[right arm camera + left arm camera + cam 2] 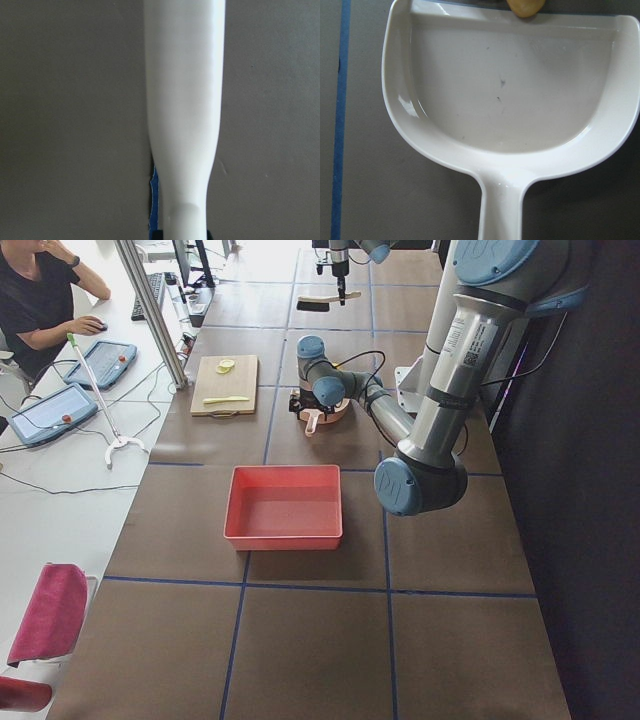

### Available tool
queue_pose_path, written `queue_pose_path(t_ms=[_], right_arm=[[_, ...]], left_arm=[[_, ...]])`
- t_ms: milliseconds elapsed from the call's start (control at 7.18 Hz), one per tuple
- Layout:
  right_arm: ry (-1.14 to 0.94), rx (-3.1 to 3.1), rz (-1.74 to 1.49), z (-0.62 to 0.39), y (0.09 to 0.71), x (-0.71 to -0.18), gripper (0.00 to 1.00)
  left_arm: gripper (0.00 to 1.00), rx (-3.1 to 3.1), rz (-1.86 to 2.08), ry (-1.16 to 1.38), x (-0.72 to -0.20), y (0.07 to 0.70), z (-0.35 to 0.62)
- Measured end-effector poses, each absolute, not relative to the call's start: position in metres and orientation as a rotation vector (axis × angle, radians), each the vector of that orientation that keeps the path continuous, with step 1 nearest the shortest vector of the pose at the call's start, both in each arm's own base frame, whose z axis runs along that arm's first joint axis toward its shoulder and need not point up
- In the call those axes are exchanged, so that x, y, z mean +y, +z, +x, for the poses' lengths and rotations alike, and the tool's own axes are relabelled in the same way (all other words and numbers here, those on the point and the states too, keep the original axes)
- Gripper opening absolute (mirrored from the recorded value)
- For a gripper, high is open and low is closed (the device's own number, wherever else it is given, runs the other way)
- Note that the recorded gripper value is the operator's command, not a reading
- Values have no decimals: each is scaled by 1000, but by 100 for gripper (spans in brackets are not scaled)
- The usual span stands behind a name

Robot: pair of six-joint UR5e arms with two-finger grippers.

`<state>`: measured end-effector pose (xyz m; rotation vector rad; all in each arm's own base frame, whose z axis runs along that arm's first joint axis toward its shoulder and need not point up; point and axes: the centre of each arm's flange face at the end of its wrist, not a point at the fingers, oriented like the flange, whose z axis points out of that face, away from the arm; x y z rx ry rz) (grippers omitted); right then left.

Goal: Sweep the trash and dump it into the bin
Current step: 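Grasp the dustpan handle with the left gripper while the right gripper lifts the brush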

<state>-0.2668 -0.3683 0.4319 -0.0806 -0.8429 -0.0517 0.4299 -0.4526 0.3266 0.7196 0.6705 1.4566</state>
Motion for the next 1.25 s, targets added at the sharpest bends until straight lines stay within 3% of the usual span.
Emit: queue_pose_path(t_ms=[418, 557, 836, 975, 1254], right_arm=[[-54, -847, -80, -269, 428, -370, 0], [-55, -848, -79, -269, 427, -370, 0], [-56, -853, -79, -269, 425, -371, 0], [-56, -854, -79, -269, 425, -371, 0], [-57, -856, -78, -270, 424, -371, 0]], left_arm=[[99, 673, 684, 1472, -448, 340, 443], [88, 673, 678, 1475, -448, 342, 445], [33, 674, 674, 1475, -448, 343, 446], [16, 673, 675, 1472, -449, 343, 445], [4, 648, 682, 1456, -454, 344, 438]])
